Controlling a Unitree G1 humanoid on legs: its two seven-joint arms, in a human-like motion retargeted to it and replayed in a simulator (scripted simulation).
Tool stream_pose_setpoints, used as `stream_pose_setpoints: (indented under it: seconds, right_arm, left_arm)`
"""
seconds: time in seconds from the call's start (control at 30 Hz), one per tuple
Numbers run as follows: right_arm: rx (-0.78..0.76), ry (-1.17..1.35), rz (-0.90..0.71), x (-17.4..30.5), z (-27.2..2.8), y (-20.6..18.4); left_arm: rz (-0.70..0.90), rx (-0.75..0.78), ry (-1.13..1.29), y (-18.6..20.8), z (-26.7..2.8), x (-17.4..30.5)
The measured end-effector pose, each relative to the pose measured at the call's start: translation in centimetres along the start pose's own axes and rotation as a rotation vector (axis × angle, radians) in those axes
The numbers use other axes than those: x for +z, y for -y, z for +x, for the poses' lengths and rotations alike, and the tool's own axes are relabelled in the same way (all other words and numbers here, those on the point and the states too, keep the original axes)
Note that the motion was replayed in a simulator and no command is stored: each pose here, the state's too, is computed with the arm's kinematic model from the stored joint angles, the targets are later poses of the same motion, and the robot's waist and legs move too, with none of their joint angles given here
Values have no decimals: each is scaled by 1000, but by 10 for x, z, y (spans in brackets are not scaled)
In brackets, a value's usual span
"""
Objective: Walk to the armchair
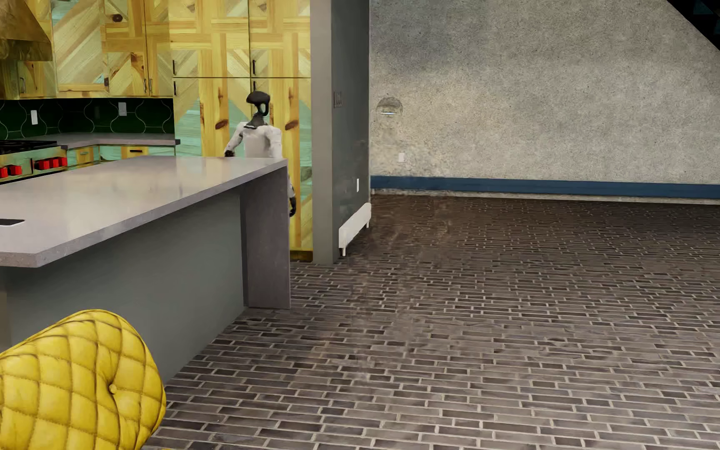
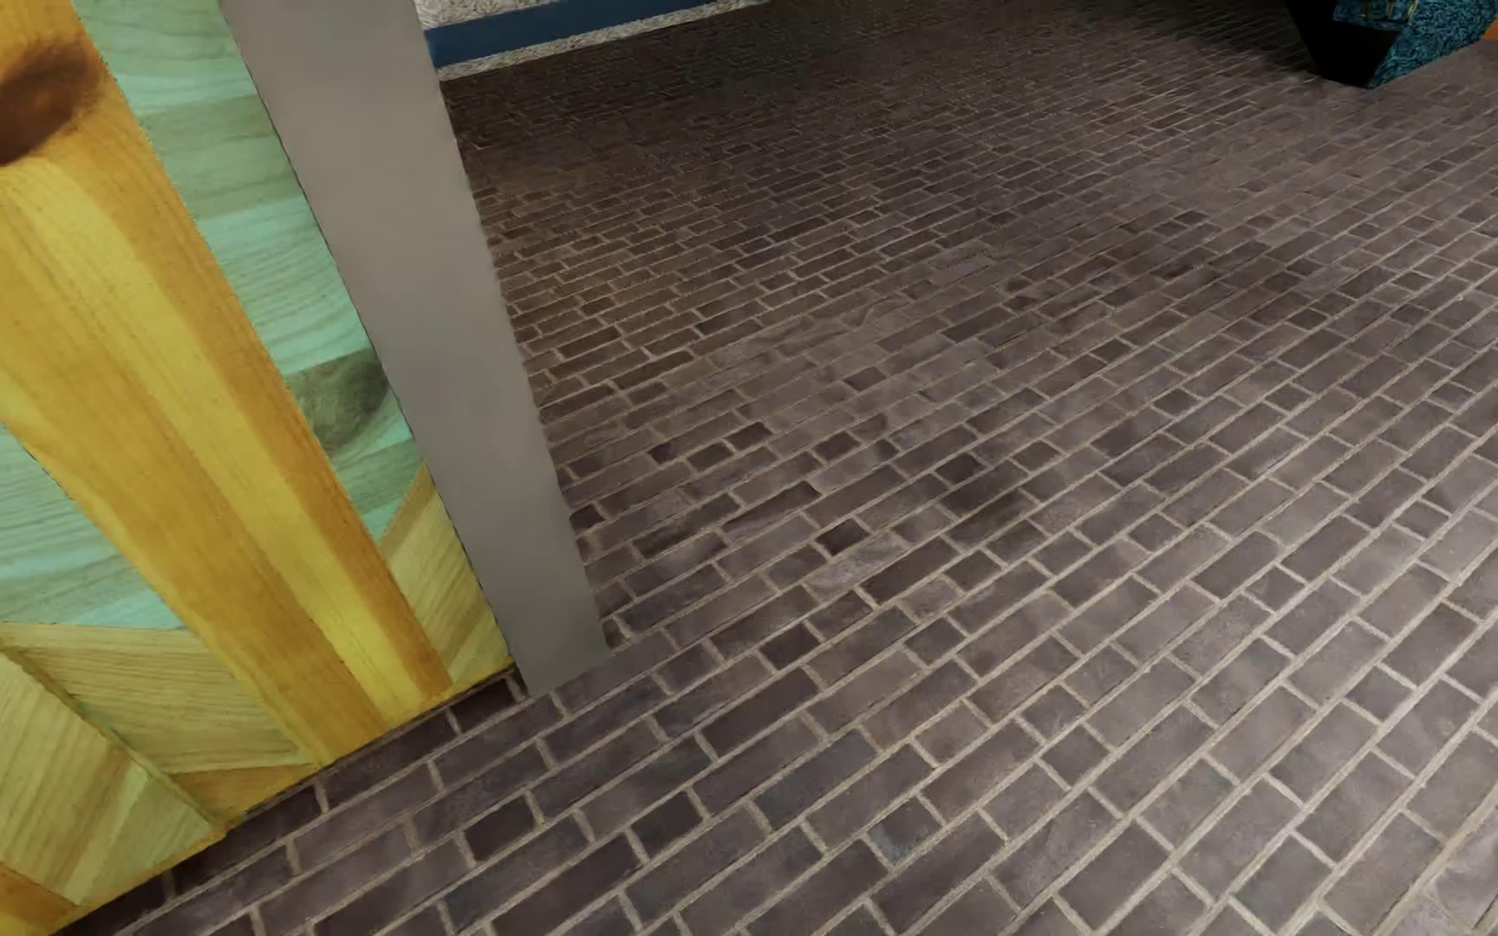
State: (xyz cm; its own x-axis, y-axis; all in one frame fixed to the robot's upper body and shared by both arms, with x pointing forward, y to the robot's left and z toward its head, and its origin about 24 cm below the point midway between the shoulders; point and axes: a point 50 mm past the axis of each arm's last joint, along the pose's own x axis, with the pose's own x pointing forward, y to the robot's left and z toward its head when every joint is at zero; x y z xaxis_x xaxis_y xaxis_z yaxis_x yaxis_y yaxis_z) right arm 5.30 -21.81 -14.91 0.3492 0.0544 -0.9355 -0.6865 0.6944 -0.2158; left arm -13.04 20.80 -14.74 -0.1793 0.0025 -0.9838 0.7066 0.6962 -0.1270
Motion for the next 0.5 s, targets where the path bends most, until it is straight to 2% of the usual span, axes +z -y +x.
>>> stream_pose_setpoints:
  seconds: [0.1, 0.2, 0.27, 0.33, 0.4, 0.43, 0.5]
  right_arm:
    - [-110, 165, 81, 41, 0, 31]
    - [-91, 185, 92, 45, -1, 23]
    - [-8, 79, 64, 15, -3, -6]
    - [128, -111, -4, -35, -13, -48]
    - [270, -244, -157, -72, -29, -79]
    - [306, -260, -229, -78, -33, -81]
    - [263, -258, -179, -79, -34, -71]
  left_arm:
    - [-55, 60, 57, -20, 1, 16]
    - [-176, 183, 123, -60, -4, 27]
    - [-228, 256, 142, -84, -10, 28]
    - [-225, 280, 121, -94, -11, 23]
    - [-212, 299, 119, -104, -12, 26]
    - [-207, 315, 140, -111, -15, 30]
    - [-207, 339, 179, -121, -17, 41]
